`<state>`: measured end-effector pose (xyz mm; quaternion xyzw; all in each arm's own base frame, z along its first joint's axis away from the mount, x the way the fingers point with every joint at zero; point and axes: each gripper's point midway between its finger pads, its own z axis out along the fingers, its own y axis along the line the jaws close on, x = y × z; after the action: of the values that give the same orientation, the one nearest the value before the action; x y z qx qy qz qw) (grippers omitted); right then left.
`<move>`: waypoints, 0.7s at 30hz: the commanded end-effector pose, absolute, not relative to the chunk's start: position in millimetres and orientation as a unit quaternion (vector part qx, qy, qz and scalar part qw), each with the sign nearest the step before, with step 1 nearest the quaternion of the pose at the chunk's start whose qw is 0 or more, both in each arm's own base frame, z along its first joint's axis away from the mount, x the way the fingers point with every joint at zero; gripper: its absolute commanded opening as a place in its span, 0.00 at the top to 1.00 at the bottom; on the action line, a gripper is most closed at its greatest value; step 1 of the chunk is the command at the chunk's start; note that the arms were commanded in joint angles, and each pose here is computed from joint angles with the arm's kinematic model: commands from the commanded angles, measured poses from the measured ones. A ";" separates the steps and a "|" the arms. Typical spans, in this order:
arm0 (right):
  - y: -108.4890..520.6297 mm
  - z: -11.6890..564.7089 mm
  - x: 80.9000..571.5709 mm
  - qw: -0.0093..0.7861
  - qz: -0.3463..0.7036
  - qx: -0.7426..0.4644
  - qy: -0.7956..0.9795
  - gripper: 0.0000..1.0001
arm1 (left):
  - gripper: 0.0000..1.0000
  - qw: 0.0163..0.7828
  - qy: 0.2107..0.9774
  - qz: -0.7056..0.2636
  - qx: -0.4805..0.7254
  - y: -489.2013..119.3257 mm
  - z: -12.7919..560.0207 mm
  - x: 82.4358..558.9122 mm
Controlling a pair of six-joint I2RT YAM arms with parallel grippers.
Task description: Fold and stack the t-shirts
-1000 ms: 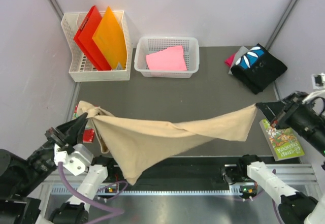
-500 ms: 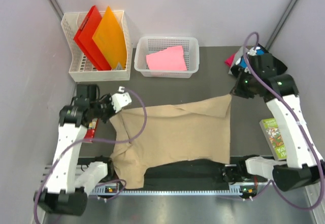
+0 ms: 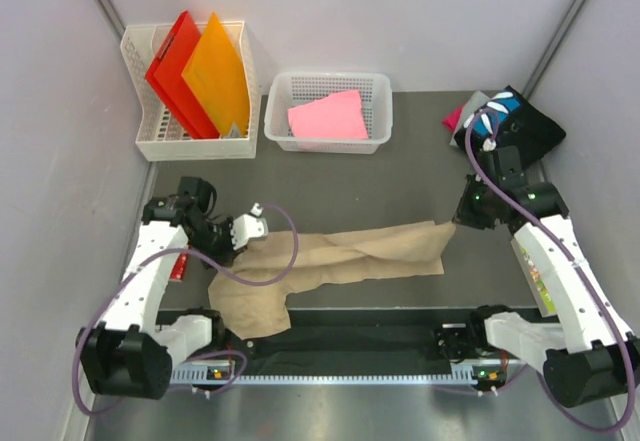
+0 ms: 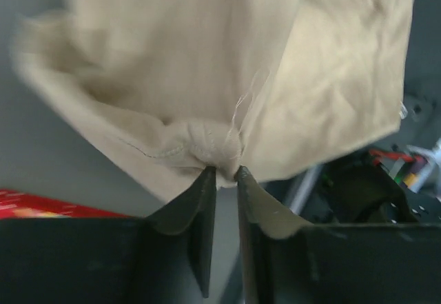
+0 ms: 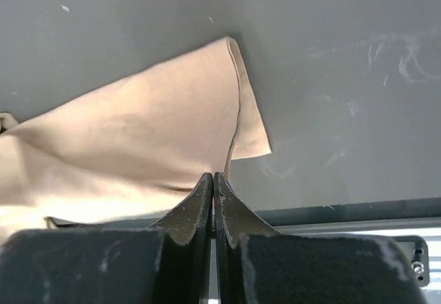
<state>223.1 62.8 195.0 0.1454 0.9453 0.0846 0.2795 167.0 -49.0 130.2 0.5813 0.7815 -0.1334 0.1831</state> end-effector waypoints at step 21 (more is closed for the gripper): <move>77.6 164.3 289.0 0.277 0.086 0.144 0.946 1.00 | 0.01 0.123 0.859 -0.162 0.470 -64.5 109.8 256.0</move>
<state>283.9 77.8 148.8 0.1475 0.9573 0.0725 0.2378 251.2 -36.6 117.6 0.4997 0.8510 -0.1014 0.1257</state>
